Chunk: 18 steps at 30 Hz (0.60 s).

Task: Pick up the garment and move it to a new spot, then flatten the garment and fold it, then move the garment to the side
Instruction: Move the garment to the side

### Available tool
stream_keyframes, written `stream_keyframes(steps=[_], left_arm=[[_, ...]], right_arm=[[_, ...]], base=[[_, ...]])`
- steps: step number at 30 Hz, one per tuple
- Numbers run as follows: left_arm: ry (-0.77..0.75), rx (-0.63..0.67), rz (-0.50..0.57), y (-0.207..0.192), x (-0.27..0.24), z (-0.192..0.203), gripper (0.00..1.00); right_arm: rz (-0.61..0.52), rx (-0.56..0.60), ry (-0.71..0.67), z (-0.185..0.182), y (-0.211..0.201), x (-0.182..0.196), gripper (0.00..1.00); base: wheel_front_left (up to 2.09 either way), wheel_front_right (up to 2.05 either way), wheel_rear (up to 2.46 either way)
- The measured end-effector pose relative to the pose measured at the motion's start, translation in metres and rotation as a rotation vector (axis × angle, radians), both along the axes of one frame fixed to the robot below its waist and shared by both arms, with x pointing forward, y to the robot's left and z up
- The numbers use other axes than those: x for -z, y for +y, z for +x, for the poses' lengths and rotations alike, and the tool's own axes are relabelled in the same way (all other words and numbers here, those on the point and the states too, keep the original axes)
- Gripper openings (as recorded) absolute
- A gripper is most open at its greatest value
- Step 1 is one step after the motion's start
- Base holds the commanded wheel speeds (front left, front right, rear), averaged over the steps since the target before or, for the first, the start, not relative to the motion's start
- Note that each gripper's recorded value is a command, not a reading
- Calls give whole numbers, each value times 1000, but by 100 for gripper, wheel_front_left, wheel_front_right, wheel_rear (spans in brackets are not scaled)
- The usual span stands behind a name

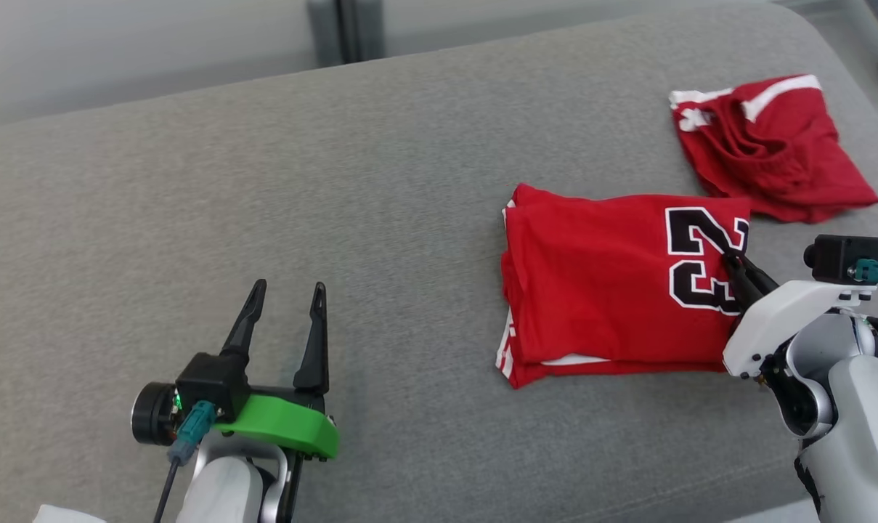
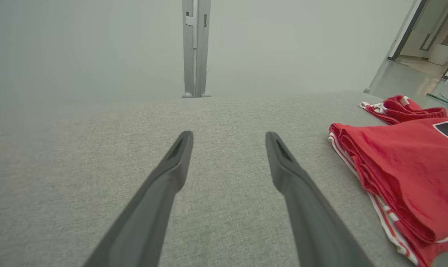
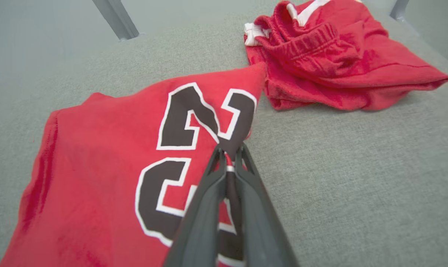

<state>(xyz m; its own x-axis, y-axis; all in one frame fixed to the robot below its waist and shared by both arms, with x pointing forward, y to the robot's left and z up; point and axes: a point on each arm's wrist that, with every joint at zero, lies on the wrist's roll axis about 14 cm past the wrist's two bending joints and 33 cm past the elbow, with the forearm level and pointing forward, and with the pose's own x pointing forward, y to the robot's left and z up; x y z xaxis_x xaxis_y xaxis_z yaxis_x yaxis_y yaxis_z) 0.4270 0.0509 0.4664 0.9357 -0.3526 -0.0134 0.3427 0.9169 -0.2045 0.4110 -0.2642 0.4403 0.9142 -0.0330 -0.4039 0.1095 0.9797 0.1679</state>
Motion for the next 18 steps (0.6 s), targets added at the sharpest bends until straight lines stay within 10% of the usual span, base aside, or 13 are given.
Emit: stream_keyframes(steps=[18], left_arm=[[57, 198, -31, -70, 26, 9, 100]], right_arm=[[-113, 153, -44, -14, -66, -22, 0]], base=[[0, 0, 0]])
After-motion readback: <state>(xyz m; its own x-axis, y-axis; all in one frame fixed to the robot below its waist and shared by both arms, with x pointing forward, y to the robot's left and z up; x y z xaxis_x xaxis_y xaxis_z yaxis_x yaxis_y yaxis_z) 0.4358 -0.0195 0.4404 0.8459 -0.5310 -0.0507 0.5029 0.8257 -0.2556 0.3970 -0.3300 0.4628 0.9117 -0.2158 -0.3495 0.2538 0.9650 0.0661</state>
